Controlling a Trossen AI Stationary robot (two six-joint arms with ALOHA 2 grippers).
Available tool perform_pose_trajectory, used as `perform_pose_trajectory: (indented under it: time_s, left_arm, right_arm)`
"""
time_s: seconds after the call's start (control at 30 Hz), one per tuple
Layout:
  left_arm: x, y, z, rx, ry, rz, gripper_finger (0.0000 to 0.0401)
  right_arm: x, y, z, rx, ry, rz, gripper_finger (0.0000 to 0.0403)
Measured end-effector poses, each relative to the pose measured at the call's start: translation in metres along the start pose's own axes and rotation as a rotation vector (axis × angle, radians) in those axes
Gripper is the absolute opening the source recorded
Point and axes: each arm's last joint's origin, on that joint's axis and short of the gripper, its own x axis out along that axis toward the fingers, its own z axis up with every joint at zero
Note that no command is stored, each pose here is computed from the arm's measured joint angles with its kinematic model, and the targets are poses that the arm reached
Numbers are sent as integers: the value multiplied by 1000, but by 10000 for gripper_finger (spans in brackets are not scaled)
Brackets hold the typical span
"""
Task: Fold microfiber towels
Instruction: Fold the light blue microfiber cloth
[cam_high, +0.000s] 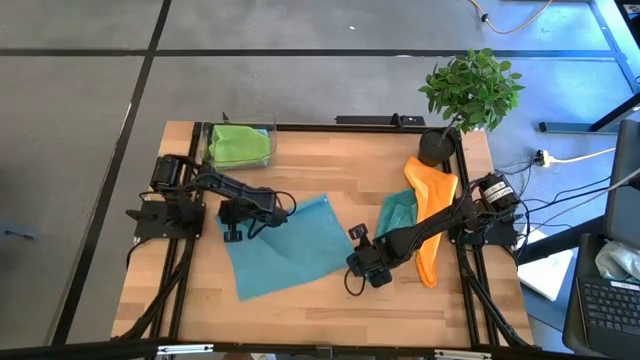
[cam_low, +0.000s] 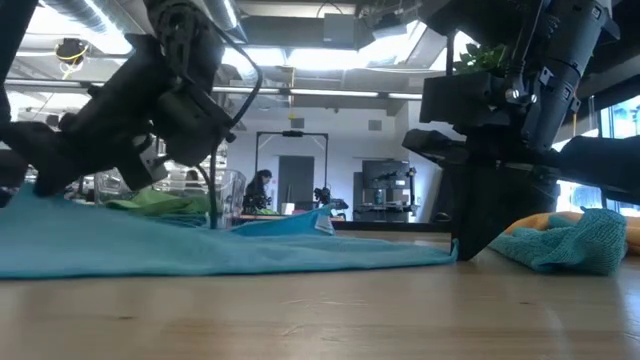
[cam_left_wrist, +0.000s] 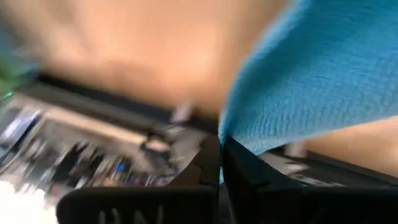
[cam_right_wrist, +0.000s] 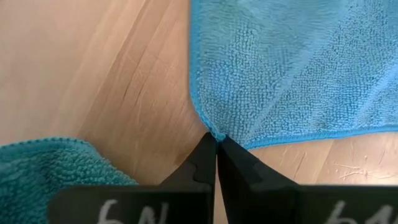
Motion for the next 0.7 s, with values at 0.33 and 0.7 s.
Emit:
perform_pose_trajectory:
  time_s: [0.33, 0.7]
  left_arm:
    - [-4, 1, -13, -161, 87, -100, 5]
    - [-17, -1, -38, -151, -72, 70, 5]
  right_arm:
    - [0, 0, 0, 27, 0, 2, 20]
    - [-1, -3, 0, 12, 4, -94, 88]
